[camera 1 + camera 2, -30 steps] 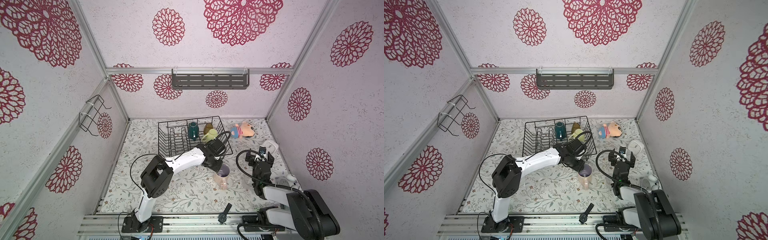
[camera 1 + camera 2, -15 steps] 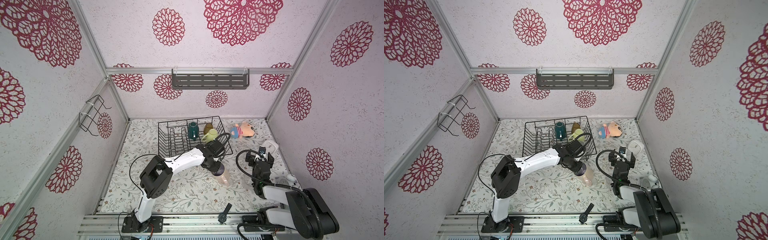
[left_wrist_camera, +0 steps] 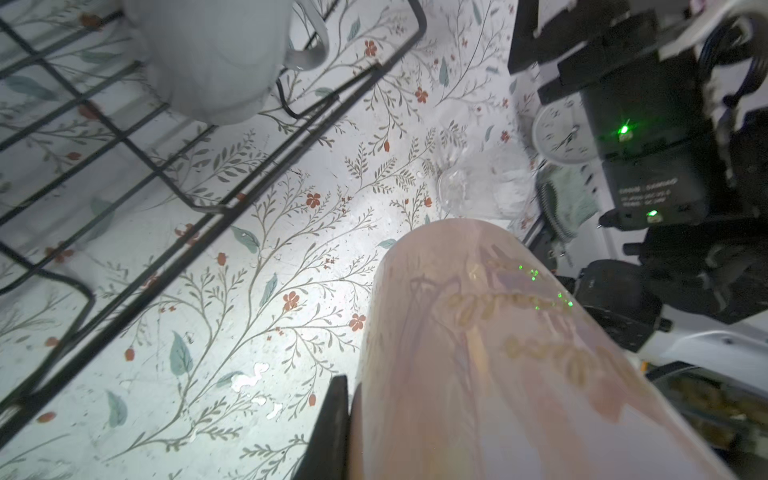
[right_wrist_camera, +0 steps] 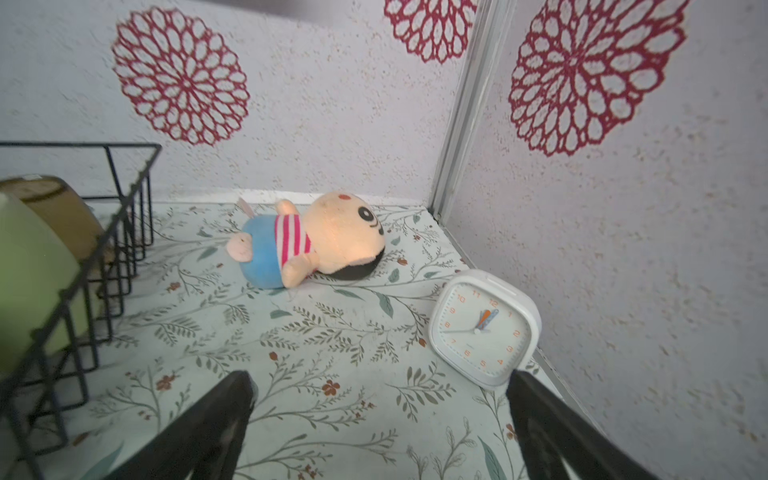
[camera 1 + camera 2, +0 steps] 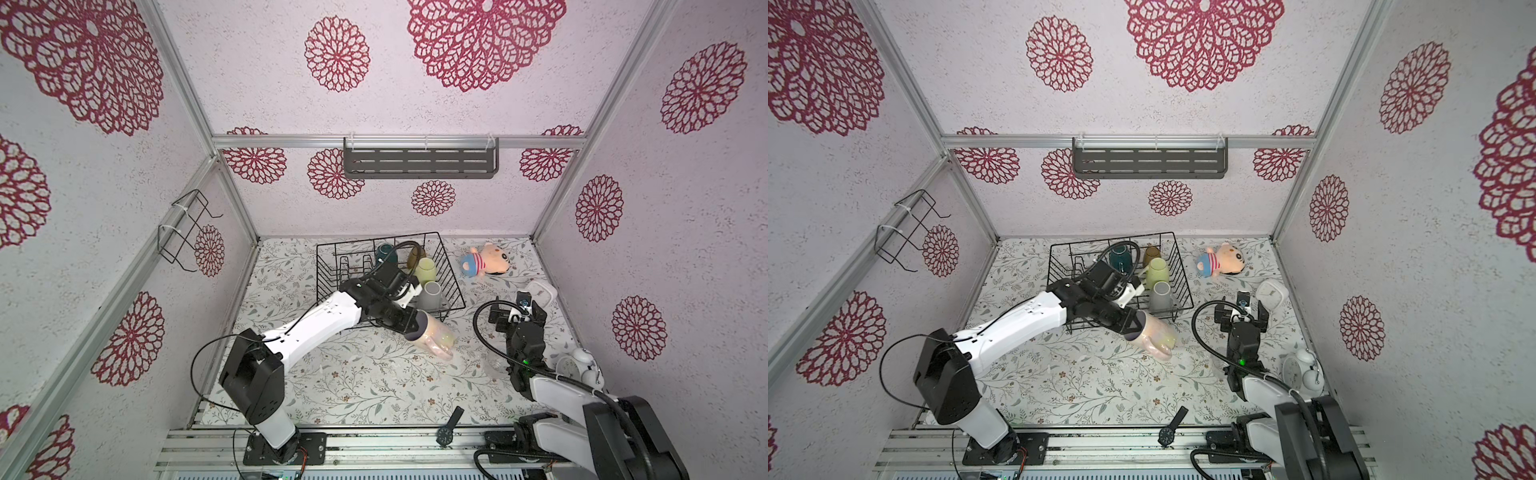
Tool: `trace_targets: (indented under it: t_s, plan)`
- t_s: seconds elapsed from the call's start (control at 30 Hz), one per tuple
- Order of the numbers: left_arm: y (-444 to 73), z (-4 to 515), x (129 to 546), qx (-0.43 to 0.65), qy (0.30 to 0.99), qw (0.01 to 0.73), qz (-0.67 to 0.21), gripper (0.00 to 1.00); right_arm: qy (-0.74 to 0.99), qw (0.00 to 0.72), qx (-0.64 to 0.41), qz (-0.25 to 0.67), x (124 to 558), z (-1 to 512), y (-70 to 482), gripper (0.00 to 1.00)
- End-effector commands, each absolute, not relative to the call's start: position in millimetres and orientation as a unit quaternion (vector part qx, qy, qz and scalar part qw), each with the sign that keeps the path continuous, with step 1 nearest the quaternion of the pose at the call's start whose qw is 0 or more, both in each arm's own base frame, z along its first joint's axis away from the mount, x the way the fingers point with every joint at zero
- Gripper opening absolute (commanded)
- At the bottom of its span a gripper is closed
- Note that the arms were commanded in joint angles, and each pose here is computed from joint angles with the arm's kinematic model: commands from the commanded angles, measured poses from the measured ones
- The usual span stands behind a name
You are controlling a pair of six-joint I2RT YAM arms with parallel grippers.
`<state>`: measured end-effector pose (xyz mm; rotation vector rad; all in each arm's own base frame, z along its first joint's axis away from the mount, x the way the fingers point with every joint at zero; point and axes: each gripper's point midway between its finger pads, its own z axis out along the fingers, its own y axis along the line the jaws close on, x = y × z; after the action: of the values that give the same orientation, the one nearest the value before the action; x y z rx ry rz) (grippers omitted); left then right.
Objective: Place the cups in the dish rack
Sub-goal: 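Lift the pink pearly mug over the rack toward the right gripper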
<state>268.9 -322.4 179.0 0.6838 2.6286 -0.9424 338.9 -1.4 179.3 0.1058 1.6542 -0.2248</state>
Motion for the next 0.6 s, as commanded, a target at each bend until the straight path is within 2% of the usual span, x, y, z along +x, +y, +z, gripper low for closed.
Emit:
trace_targets:
  t_s: [0.0,0.17,0.3,0.43,0.57]
  plan:
    - [-323,238,269,0.238,0.856,0.172,-0.425,0.0,0.715,0.697,0.046,-0.025,339,230,16,0.99]
    - [-307,277,278,0.223,0.818,0.208,-0.488,0.0,0.684,0.725,0.017,0.071,324,277,43,0.99]
    - [-296,300,293,0.195,0.79,0.23,-0.534,0.0,0.653,0.734,-0.125,0.14,309,297,93,0.99]
    - [-293,312,299,0.186,0.774,0.217,-0.565,0.0,0.616,0.754,-0.143,0.176,308,302,106,0.99]
    - [-296,325,292,0.197,0.751,0.194,-0.599,0.0,0.577,0.742,-0.252,0.229,295,314,143,0.99]
